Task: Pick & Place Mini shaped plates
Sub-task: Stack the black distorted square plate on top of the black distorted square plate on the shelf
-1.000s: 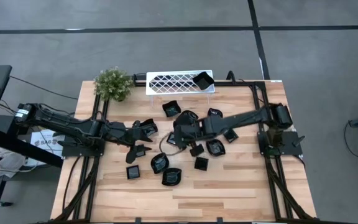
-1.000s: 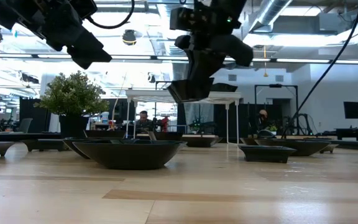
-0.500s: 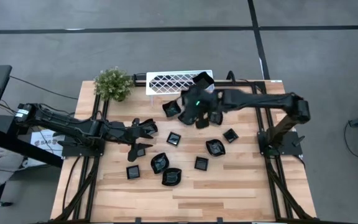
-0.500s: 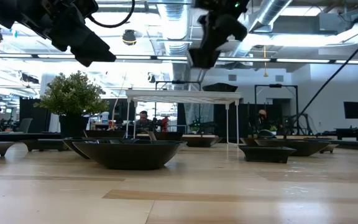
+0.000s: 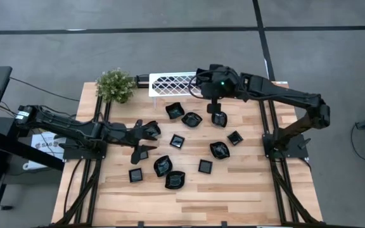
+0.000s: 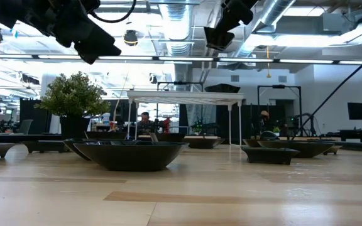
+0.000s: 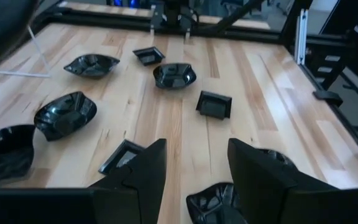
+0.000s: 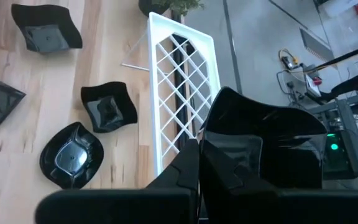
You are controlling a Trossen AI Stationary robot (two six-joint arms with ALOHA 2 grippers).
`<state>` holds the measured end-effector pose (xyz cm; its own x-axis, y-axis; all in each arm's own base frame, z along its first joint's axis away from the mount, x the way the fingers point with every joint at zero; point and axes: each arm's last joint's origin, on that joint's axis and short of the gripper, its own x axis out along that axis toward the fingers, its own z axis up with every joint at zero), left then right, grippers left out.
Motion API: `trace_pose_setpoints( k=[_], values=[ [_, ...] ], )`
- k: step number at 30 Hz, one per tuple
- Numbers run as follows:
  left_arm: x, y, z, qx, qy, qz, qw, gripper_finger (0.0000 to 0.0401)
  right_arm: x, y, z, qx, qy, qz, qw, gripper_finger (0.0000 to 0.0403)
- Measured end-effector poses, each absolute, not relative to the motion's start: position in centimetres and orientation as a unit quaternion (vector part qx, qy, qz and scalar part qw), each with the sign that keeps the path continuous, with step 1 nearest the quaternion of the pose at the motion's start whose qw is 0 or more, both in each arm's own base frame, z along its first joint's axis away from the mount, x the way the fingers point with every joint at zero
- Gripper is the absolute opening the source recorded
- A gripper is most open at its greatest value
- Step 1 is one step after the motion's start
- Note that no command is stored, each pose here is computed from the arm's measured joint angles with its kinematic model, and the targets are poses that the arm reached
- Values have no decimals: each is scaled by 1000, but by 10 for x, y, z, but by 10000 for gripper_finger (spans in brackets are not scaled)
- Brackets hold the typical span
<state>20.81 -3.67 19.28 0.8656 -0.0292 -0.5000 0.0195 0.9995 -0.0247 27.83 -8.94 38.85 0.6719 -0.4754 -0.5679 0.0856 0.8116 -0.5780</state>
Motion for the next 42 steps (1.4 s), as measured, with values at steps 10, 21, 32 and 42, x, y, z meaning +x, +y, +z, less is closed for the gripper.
trace_pose_setpoints(
  k=[10,21,32,42],
  values=[
    [213,-37,202,13,209,-4,978,172,278,-106,383,-299,397,-156,854,1],
    [213,-35,202,35,203,24,978,172,266,-176,362,-258,442,-185,839,1],
    [213,-35,203,27,199,26,979,172,284,-202,318,-231,506,-144,819,1],
    [213,-35,203,27,199,26,979,172,292,-184,319,-244,507,-118,818,1]
  ],
)
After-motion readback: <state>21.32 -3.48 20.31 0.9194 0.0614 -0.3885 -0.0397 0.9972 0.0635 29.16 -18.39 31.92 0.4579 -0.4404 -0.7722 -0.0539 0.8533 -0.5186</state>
